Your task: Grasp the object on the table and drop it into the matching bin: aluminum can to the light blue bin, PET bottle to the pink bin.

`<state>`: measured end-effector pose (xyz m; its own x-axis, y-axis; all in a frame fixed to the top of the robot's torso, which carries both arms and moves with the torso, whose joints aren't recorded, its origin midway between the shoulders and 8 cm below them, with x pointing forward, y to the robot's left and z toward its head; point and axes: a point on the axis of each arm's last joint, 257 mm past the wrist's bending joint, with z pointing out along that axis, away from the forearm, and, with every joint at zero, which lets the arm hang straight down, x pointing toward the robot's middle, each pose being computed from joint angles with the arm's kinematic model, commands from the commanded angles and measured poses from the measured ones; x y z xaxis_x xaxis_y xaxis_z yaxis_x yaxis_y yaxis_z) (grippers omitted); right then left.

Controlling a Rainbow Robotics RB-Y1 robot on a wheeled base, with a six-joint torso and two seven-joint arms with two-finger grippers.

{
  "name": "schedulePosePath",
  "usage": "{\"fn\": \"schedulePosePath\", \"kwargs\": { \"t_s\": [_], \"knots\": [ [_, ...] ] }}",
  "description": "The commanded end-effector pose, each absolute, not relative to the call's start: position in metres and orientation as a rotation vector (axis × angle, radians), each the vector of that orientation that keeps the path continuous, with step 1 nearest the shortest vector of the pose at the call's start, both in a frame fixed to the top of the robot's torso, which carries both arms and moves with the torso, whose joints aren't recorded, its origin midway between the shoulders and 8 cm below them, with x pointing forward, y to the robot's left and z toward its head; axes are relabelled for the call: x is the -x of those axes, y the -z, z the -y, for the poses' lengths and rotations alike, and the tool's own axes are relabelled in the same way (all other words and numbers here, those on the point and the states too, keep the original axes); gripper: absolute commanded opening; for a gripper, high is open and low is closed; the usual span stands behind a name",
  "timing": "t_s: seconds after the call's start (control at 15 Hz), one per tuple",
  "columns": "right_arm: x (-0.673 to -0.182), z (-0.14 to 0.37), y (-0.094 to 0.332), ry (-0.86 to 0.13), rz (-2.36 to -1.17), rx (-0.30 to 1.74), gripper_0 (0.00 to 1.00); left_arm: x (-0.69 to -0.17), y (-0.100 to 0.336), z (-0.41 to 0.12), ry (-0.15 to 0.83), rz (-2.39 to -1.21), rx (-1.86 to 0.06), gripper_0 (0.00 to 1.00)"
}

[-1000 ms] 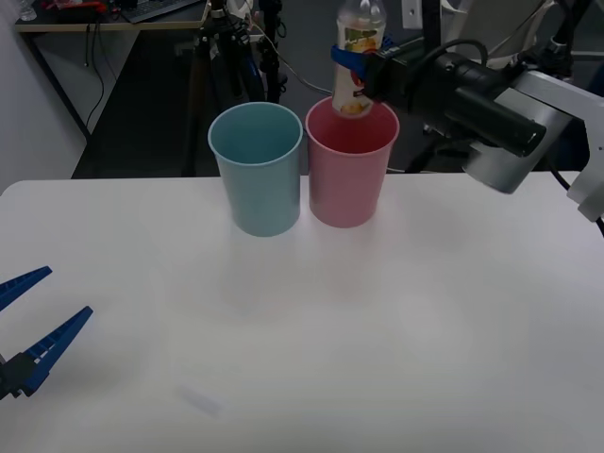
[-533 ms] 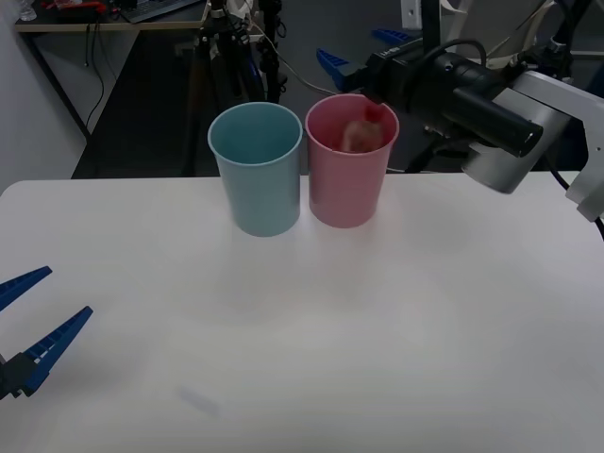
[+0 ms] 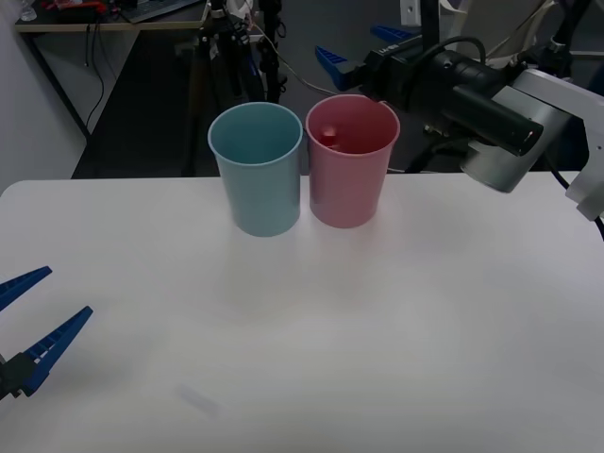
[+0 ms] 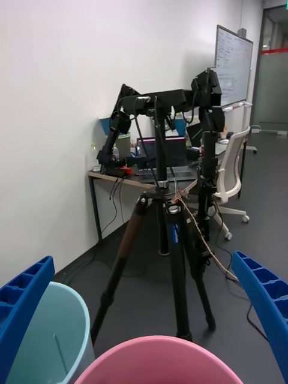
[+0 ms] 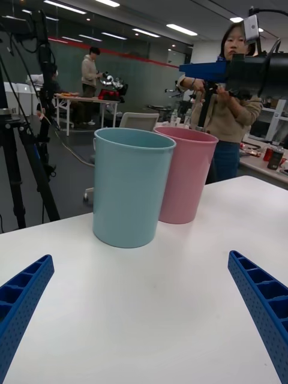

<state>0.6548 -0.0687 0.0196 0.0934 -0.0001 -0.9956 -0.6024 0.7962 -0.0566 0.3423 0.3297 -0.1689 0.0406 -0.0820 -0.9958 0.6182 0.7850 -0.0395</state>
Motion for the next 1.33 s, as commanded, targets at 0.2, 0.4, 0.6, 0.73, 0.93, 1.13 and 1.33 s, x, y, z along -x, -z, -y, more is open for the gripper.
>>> {"fn": "schedulePosePath", "kwargs": {
  "t_s": [0.2,0.4,0.6,0.73,0.93,1.13,1.33],
  "knots": [
    [-0.627,0.092,-0.028,-0.489,-1.39,0.536,1.0,-0.342,0.169,-0.33,0.567,-1.441,-0.465,1.0],
    [-0.597,0.111,-0.031,-0.492,-1.37,0.556,1.0,-0.342,0.169,-0.33,0.567,-1.441,-0.465,1.0],
    [-0.57,0.132,-0.03,-0.498,-1.355,0.548,1.0,-0.342,0.169,-0.33,0.567,-1.441,-0.465,1.0],
    [-0.554,0.145,-0.028,-0.491,-1.351,0.542,1.0,-0.342,0.169,-0.33,0.567,-1.441,-0.465,1.0],
    [-0.535,0.168,-0.023,-0.475,-1.357,0.524,1.0,-0.342,0.169,-0.33,0.567,-1.441,-0.465,1.0],
    [-0.524,0.185,-0.008,-0.491,-1.379,0.502,1.0,-0.342,0.169,-0.33,0.567,-1.441,-0.465,1.0],
    [-0.512,0.202,0.006,-0.55,-1.396,0.447,1.0,-0.342,0.169,-0.33,0.567,-1.441,-0.465,1.0]
  ]
}}
